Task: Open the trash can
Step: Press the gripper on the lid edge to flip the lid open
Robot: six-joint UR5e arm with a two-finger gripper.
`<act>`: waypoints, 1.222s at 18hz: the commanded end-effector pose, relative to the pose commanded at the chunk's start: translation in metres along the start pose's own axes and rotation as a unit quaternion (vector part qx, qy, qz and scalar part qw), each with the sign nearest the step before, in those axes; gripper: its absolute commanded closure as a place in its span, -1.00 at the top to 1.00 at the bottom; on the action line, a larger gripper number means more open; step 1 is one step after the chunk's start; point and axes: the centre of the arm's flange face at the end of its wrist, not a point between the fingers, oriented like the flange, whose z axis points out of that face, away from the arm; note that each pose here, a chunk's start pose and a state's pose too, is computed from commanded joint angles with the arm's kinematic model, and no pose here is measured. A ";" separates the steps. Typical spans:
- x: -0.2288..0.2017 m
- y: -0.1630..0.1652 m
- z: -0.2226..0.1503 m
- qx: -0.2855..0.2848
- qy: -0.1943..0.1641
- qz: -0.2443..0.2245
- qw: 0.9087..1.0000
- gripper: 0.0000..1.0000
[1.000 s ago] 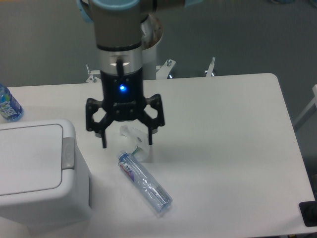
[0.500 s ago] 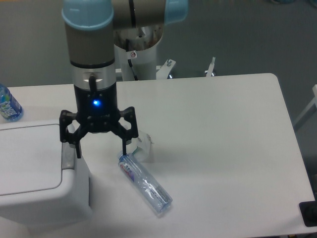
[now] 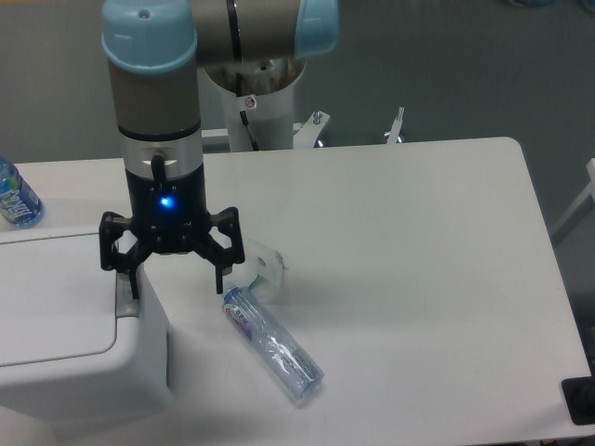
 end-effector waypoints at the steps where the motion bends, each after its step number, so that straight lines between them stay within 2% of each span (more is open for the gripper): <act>1: 0.001 0.001 0.002 -0.002 0.000 0.001 1.000 1.00; 22: 0.002 0.003 0.012 -0.010 -0.001 0.002 1.000 1.00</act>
